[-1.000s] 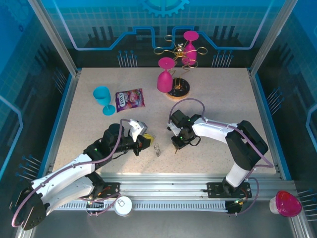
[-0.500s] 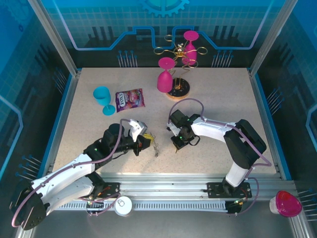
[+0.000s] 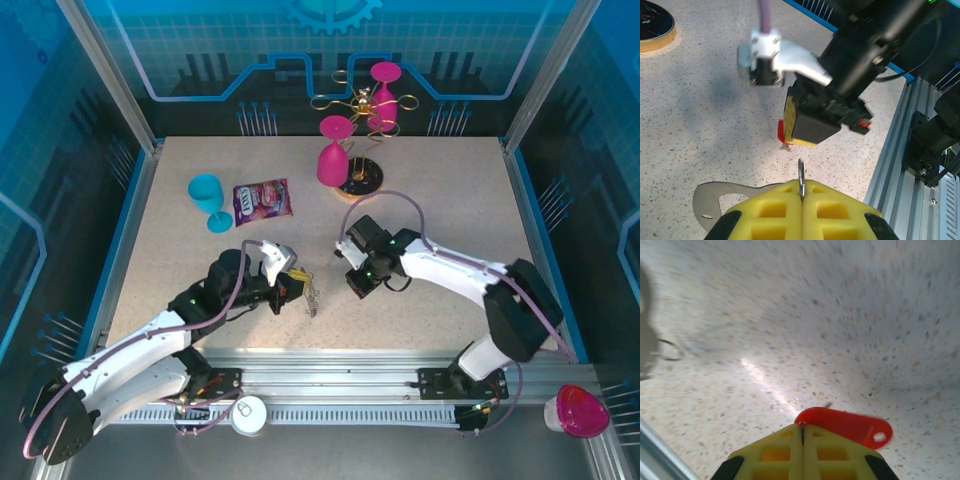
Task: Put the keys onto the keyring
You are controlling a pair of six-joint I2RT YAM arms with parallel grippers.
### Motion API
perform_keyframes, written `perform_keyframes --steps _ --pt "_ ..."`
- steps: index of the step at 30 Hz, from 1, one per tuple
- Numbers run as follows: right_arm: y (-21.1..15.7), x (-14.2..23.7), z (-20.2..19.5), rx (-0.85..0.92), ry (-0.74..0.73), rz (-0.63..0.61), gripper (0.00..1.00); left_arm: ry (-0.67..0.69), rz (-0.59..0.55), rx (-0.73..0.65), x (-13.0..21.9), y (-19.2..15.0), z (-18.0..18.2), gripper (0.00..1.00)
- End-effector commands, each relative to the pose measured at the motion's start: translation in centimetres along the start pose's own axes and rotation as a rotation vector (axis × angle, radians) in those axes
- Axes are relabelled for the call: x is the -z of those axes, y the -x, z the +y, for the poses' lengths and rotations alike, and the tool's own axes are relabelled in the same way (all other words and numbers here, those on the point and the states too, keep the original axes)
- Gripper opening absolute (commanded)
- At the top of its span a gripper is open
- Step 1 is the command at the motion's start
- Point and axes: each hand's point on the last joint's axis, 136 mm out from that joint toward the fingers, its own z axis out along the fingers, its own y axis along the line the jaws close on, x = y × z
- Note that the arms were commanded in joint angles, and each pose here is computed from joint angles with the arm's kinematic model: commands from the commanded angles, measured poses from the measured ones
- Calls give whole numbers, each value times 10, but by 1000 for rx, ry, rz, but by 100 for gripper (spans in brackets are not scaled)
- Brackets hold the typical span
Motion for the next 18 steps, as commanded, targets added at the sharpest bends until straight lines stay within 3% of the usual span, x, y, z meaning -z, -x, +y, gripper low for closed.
perform_keyframes --steps 1,6,9,11,18 --pt "10 25 23 186 32 -97 0 -26 -42 -37 3 7 -5 0" --pt "14 44 60 450 99 -221 0 -54 -49 -41 3 9 -10 0" --pt "14 52 78 481 193 -254 0 -57 -49 -39 3 8 -10 0" --pt "14 50 79 432 217 -229 0 -49 -46 -37 2 7 -9 0" --pt "-11 3 7 -5 39 33 0 -13 -32 -27 3 3 -2 0"
